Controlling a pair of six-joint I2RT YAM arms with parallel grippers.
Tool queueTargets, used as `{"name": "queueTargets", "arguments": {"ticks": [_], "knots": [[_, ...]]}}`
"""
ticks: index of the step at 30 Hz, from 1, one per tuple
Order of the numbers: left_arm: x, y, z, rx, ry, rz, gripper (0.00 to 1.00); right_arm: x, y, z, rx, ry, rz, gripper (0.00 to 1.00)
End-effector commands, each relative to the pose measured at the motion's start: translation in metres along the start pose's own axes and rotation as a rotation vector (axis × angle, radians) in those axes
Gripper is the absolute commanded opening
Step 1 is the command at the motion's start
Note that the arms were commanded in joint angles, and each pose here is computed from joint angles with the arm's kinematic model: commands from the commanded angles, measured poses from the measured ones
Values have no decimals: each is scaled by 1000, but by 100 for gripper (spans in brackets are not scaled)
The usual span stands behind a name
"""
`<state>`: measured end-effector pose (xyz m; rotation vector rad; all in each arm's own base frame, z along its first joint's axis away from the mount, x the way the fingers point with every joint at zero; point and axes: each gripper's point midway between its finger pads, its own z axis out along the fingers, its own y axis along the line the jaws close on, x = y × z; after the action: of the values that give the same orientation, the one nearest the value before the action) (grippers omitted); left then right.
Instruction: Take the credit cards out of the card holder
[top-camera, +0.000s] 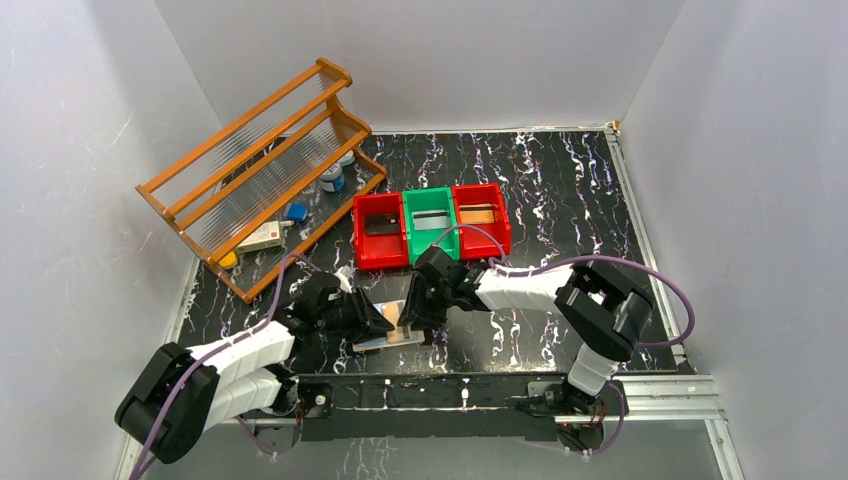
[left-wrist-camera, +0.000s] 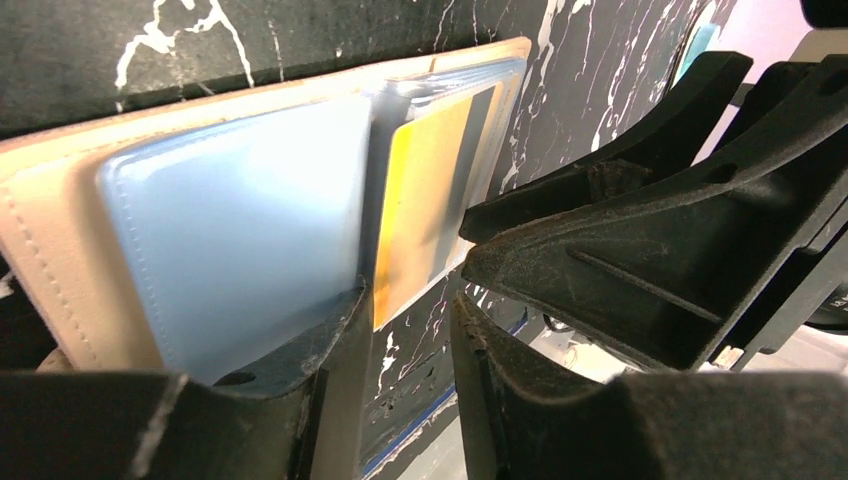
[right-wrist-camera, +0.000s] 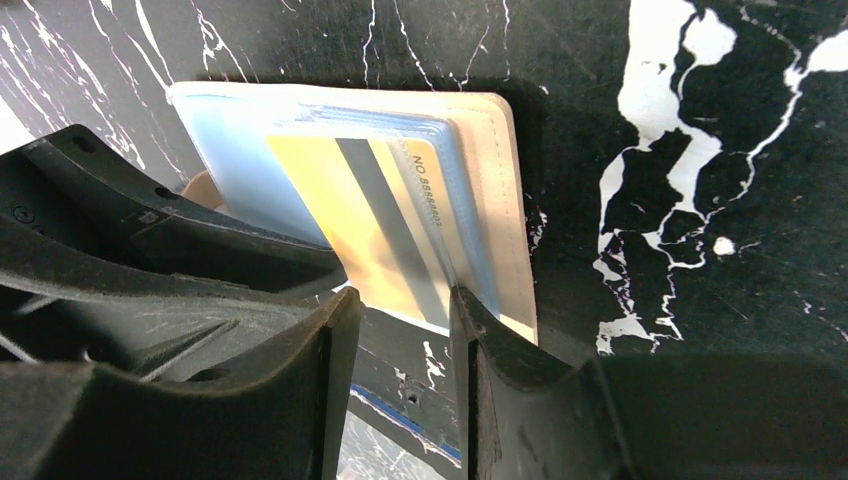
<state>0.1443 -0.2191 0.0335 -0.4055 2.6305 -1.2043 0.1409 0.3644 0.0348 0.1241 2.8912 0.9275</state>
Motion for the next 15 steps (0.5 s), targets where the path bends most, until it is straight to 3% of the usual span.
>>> {"name": "queueTargets", "arguments": {"ticks": [1, 11, 15], "knots": [[-7, -33, -4, 150, -39, -29, 30, 4, -35, 15, 107, -6, 14, 48], [-12, -47, -9, 249, -84, -44, 26, 4, -36, 15, 104, 2, 17, 48], [-12, -51, -10, 257, -71, -10, 33, 5, -37, 16, 103, 3, 19, 48]]}}
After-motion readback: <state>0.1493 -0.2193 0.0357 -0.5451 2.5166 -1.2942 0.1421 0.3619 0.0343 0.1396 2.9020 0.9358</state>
